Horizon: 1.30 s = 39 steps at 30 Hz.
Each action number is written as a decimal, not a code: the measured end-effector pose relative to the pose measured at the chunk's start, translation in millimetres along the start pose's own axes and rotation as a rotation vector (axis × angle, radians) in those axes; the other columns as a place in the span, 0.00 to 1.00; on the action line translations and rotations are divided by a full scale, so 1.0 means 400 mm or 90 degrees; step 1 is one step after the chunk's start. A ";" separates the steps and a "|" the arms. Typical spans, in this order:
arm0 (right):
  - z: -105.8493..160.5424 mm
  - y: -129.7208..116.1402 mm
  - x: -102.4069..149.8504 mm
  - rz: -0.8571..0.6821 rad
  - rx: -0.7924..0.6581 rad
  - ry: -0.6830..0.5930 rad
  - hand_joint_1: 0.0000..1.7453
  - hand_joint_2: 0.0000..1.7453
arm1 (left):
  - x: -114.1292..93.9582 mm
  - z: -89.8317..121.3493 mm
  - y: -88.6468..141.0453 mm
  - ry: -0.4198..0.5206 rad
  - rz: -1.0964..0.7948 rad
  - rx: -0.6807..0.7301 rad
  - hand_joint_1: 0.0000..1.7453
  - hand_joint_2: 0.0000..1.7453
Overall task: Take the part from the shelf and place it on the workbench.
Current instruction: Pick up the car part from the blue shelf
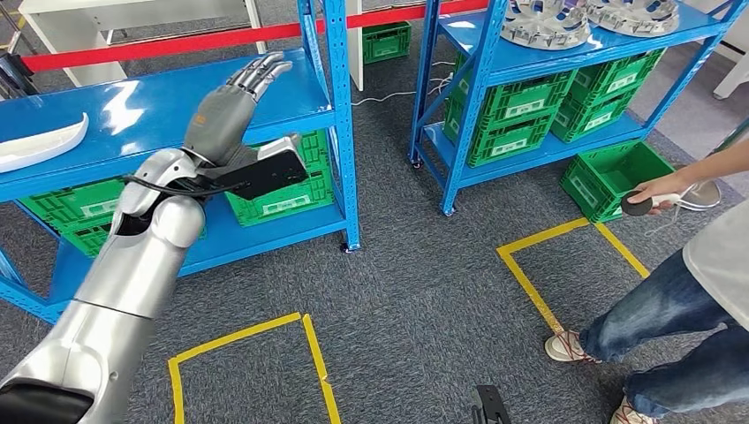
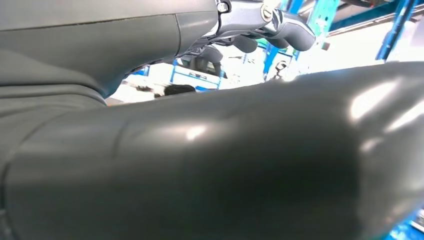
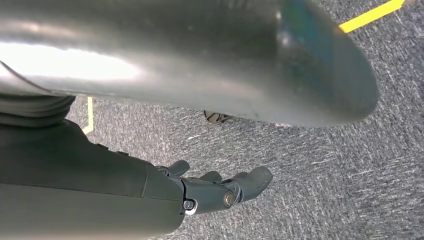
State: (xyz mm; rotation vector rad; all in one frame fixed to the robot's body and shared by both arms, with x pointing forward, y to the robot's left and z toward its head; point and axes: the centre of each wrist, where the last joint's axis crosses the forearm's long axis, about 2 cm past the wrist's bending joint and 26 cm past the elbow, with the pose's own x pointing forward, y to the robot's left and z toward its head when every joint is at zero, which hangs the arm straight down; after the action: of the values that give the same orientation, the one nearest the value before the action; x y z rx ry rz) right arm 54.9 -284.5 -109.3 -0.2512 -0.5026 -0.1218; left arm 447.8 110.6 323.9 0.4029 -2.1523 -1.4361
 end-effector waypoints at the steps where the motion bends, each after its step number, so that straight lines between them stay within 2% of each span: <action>1: 0.000 0.000 0.000 -0.001 -0.001 0.000 0.00 0.00 | -0.004 0.001 0.007 0.008 -0.007 0.000 0.00 0.00; 6: 0.000 -0.002 0.000 -0.006 -0.005 0.002 0.00 0.00 | -0.046 0.021 0.015 0.076 -0.057 0.009 0.00 0.00; 17: -0.001 -0.004 -0.001 -0.004 -0.006 0.002 0.00 0.00 | -0.151 0.103 -0.032 0.249 -0.151 -0.042 0.00 0.00; 39: -0.002 -0.008 -0.001 -0.005 -0.009 -0.002 0.00 0.00 | -0.200 0.149 -0.050 0.341 -0.194 -0.100 0.00 0.00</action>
State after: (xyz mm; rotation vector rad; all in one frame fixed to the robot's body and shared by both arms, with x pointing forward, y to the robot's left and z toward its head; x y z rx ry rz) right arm 54.3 -287.6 -109.5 -0.2628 -0.5061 -0.1324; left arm 479.0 189.2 266.9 0.9658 -1.5860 -1.4359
